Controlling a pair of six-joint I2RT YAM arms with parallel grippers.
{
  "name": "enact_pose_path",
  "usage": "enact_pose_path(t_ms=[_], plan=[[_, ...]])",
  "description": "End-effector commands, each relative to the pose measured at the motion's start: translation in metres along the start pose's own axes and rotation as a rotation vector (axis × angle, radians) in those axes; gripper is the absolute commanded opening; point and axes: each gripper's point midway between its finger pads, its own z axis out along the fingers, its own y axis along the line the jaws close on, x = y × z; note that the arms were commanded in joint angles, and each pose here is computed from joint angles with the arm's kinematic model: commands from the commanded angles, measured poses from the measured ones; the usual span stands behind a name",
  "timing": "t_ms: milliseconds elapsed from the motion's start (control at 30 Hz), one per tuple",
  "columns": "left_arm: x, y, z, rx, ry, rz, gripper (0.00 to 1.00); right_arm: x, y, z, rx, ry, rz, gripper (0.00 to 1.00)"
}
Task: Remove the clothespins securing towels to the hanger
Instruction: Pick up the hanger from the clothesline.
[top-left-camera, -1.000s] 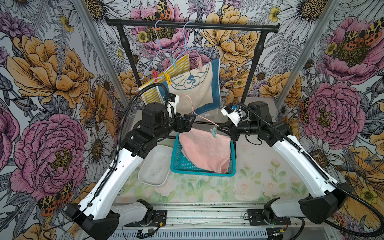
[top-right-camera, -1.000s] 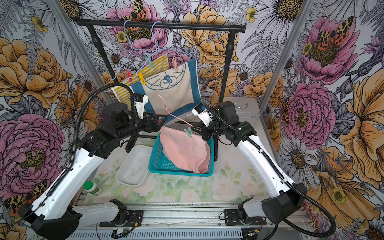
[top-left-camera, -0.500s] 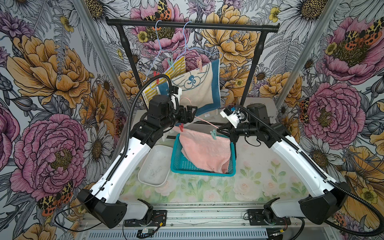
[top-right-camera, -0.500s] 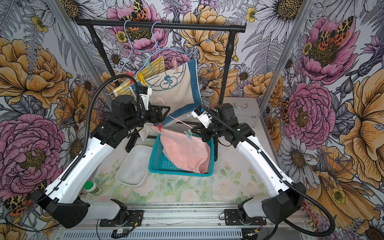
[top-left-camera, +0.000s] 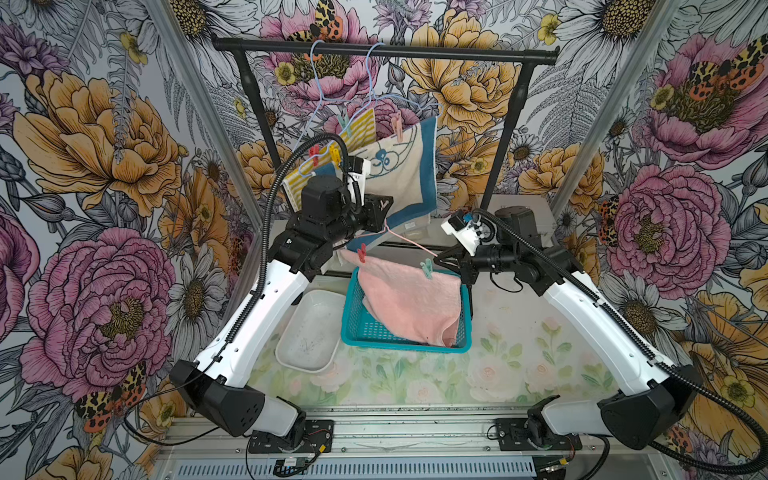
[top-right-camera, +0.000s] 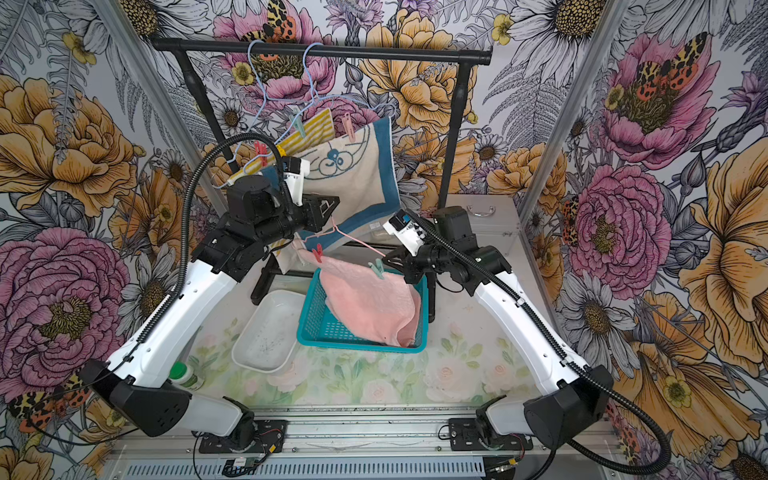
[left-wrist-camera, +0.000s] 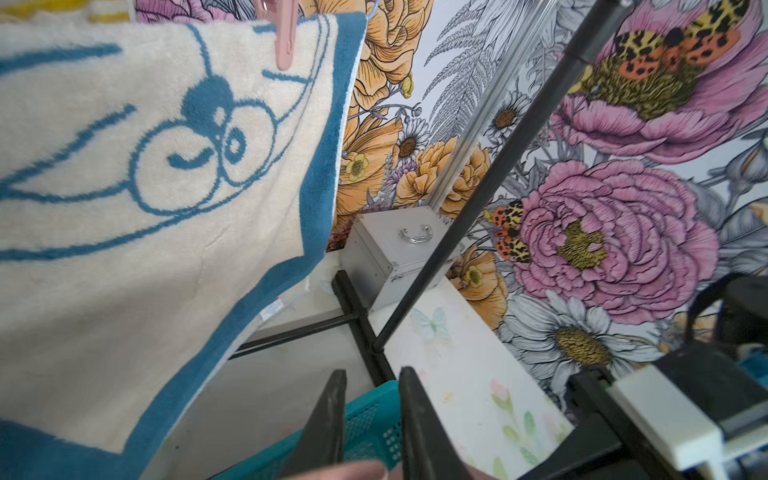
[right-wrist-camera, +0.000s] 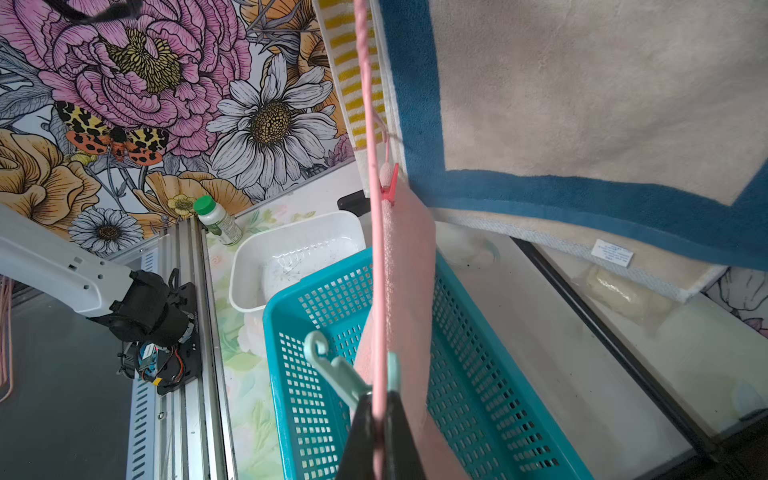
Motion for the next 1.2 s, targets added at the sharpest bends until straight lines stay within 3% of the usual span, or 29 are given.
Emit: enact_pose_path(t_ms=[0, 133, 167, 233, 333, 500, 833, 1033, 1167], plan=[[-0.015, -0.01, -0.005, 0.052, -0.036, 0.018, 0.08, -0.021, 0.005, -0.004, -0.019, -0.058, -0.054, 0.0], [-0.021, -0.011, -0.009, 0.048, -0.052, 0.022, 0.0, -0.028, -0.003, -0.006, 0.011, -0.067, -0.057, 0.01], [-0.022, -0.011, -0.01, 0.044, -0.057, 0.022, 0.0, -0.031, -0.004, -0.007, 0.019, -0.069, -0.059, 0.07], [-0.025, -0.008, -0.011, 0.022, -0.067, 0.018, 0.0, -0.036, -0.007, -0.012, 0.037, -0.083, -0.06, 0.27], [-0.028, 0.0, -0.013, -0.029, -0.074, 0.012, 0.0, -0.042, -0.011, -0.024, 0.084, -0.102, -0.06, 0.45], [-0.035, 0.013, -0.015, -0.118, -0.089, -0.008, 0.0, -0.051, -0.02, -0.048, 0.204, -0.133, -0.067, 0.62], [-0.057, 0.031, -0.031, -0.39, -0.116, -0.025, 0.0, -0.068, -0.041, -0.092, 0.409, -0.23, -0.01, 0.66], [-0.086, 0.01, -0.047, -0.415, -0.141, 0.005, 0.0, -0.078, -0.045, -0.103, 0.447, -0.267, 0.018, 0.66], [-0.068, 0.013, -0.038, -0.425, -0.097, -0.009, 0.0, -0.07, -0.045, -0.101, 0.441, -0.262, 0.038, 0.66]])
